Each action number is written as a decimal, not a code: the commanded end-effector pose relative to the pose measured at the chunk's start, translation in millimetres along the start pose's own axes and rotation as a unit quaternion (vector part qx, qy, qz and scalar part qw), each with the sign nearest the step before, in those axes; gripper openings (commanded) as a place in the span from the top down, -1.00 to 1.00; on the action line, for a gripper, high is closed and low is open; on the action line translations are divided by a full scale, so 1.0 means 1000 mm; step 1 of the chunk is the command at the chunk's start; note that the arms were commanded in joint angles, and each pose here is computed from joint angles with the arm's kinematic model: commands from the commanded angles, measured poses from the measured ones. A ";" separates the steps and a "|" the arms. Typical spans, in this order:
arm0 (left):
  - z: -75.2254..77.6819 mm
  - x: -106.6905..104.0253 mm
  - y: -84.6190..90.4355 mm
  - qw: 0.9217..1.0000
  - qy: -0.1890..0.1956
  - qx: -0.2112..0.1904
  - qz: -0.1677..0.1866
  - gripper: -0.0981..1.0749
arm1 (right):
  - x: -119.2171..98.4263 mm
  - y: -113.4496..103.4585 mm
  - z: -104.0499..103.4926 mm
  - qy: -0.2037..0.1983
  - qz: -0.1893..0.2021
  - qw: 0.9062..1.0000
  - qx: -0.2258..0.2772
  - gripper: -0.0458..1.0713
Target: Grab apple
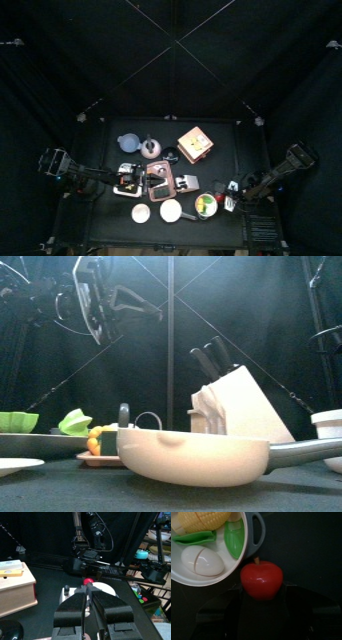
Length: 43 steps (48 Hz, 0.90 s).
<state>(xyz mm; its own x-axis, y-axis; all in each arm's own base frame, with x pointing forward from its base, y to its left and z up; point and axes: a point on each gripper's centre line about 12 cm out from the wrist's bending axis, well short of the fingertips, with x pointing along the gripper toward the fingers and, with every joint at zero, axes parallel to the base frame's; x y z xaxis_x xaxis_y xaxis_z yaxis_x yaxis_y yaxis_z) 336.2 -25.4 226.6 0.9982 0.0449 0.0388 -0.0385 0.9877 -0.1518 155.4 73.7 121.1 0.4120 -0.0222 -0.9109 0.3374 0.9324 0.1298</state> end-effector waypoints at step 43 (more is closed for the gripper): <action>0.008 0.002 -0.008 1.000 -0.015 0.001 -0.015 -0.17 | -0.044 -0.003 0.037 -0.097 -0.012 0.995 -0.014 -0.41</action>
<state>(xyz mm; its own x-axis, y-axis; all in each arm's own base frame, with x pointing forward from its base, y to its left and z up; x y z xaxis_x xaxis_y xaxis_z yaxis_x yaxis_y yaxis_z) 332.9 -28.8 226.3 0.9988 0.0290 0.0385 -0.0230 0.9889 -0.1467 156.6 56.7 160.7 0.5053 -0.1051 -0.8565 0.3544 0.9302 0.0950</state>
